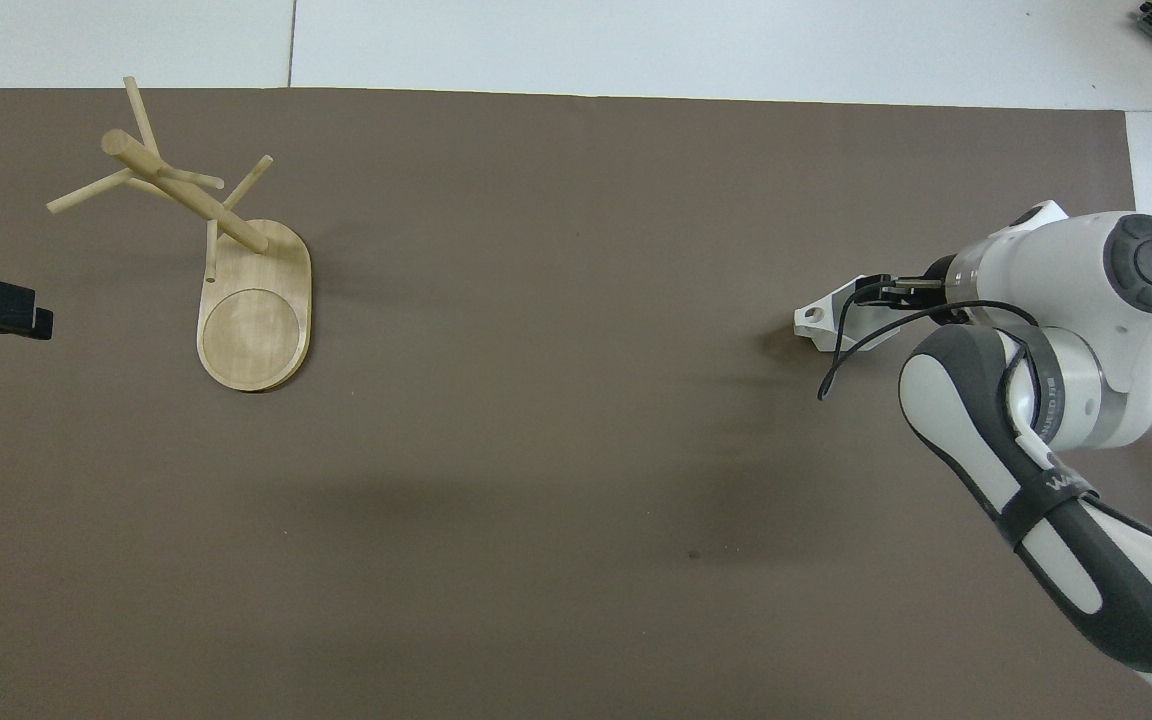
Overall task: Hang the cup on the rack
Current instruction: 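Reach the right gripper to the white cup and grasp its rim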
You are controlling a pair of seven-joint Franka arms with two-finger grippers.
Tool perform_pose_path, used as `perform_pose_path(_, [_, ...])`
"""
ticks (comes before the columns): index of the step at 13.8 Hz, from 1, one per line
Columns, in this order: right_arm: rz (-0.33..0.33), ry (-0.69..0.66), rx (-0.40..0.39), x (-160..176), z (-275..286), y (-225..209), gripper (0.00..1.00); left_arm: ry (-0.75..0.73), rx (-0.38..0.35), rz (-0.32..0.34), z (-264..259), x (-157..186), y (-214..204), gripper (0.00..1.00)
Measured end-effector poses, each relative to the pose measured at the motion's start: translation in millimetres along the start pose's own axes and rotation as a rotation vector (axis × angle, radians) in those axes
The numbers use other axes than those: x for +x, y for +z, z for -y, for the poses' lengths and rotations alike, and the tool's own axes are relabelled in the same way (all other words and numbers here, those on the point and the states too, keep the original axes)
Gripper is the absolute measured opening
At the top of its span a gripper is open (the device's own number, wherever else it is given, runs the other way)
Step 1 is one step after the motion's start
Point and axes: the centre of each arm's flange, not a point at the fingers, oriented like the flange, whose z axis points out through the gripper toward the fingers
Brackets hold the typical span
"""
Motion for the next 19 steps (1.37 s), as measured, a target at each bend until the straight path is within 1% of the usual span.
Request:
perform_pose_path(2, [0.001, 0.026, 0.004, -1, 5, 1, 0.63, 0.0, 0.0, 0.0, 0, 0, 0, 1.0])
perform_pose_path(3, [0.001, 0.029, 0.004, -1, 7, 1, 0.47, 0.0, 0.0, 0.0, 0, 0, 0, 1.0])
perform_pose_path(5, [0.002, 0.028, 0.006, -1, 8, 1, 0.22, 0.0, 0.0, 0.0, 0, 0, 0, 1.0])
perform_pose_path(6, [0.002, 0.025, 0.007, -2, 11, 1, 0.13, 0.0, 0.0, 0.0, 0, 0, 0, 1.0])
perform_pose_path(7, [0.002, 0.023, 0.008, -2, 12, 1, 0.09, 0.0, 0.0, 0.0, 0, 0, 0, 1.0])
perform_pose_path(12, [0.004, 0.022, 0.009, -2, 13, 1, 0.09, 0.0, 0.0, 0.0, 0, 0, 0, 1.0])
perform_pose_path(15, [0.026, 0.013, 0.008, -3, 18, -1, 0.09, 0.0, 0.0, 0.0, 0, 0, 0, 1.0])
perform_pose_path(17, [0.037, -0.003, 0.012, 1, 28, -12, 0.09, 0.0, 0.0, 0.0, 0, 0, 0, 1.0])
perform_pose_path(19, [0.035, -0.042, 0.02, 7, 41, -26, 0.09, 0.009, 0.0, 0.0, -5, 0, 0, 1.0])
